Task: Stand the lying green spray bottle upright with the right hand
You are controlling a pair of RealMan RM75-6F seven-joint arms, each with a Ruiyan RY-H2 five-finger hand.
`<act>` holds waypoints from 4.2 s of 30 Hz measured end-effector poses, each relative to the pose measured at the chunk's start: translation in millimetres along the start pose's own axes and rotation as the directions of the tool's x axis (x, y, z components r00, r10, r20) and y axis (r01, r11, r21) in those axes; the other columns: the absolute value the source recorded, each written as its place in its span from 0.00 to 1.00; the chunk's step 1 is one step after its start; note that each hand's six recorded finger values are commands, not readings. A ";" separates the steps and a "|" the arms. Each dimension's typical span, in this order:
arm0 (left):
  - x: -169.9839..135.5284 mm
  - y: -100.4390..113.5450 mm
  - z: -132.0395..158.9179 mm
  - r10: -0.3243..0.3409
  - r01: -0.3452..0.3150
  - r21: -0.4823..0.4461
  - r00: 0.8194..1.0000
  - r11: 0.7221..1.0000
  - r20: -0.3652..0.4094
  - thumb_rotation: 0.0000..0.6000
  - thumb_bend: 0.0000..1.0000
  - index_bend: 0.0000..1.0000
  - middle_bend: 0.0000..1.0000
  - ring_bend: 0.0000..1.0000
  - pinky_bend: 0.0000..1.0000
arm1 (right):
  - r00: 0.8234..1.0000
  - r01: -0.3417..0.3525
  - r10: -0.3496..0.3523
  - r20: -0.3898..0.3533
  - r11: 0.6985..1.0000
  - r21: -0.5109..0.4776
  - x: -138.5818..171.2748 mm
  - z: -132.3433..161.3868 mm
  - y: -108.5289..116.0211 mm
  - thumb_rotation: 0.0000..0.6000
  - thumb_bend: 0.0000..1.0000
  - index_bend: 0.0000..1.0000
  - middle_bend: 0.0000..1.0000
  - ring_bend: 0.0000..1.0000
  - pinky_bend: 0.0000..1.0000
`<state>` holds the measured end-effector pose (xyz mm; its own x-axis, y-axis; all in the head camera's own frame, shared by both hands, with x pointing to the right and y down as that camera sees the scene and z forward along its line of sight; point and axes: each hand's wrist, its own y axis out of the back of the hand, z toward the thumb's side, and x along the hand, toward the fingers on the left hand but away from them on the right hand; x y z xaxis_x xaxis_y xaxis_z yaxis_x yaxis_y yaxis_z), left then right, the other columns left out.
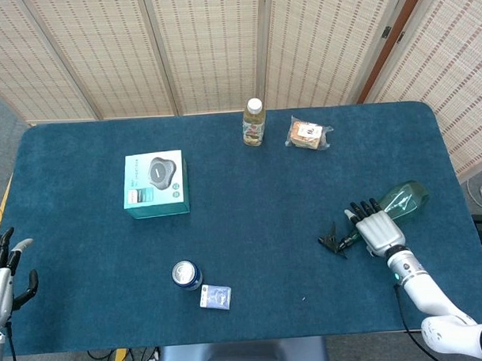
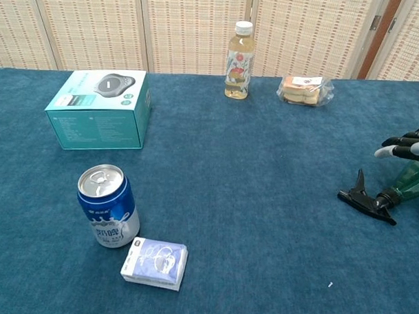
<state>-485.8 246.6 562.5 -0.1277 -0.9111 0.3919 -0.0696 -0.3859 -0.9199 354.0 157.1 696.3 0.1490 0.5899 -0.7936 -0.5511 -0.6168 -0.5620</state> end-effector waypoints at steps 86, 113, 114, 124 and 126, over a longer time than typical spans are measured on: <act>-5.9 -12.4 -43.1 -0.033 0.029 -0.037 0.993 0.999 -0.110 1.00 0.51 0.18 0.00 0.00 0.00 | 0.983 0.180 -0.182 0.029 0.982 0.061 17.5 10.5 69.9 1.00 0.35 0.52 0.58 0.37 0.38; -1.0 -18.4 -32.4 -0.080 0.078 -0.031 0.994 0.996 -0.071 1.00 0.51 0.18 0.00 0.00 0.00 | 0.878 0.473 -0.444 0.176 0.754 -0.457 63.9 -23.5 133.4 1.00 0.36 0.52 0.58 0.37 0.38; -0.3 -18.1 -32.1 -0.082 0.080 -0.030 0.994 0.996 -0.069 1.00 0.51 0.18 0.00 0.00 0.00 | 0.874 0.480 -0.453 0.179 0.739 -0.472 65.7 -23.9 134.5 1.00 0.36 0.52 0.58 0.37 0.38; 4.0 -17.5 -32.7 -0.103 0.101 -0.026 0.993 0.995 -0.057 1.00 0.51 0.18 0.00 0.00 0.00 | 0.844 0.474 -0.492 0.211 0.504 -0.722 71.5 -24.7 135.6 1.00 0.36 0.52 0.58 0.37 0.38; 5.4 -15.4 -33.1 -0.104 0.103 -0.028 0.993 0.994 -0.055 1.00 0.51 0.18 0.00 0.00 0.00 | 0.839 0.460 -0.498 0.220 0.432 -0.776 72.9 -26.9 133.8 1.00 0.36 0.52 0.58 0.37 0.38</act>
<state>-518.2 252.4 579.2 -0.1736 -0.8565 0.4861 -0.1101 -0.4736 -0.8738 313.2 103.5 557.0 0.2184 0.9167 -0.3347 0.4674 -0.3993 -0.7887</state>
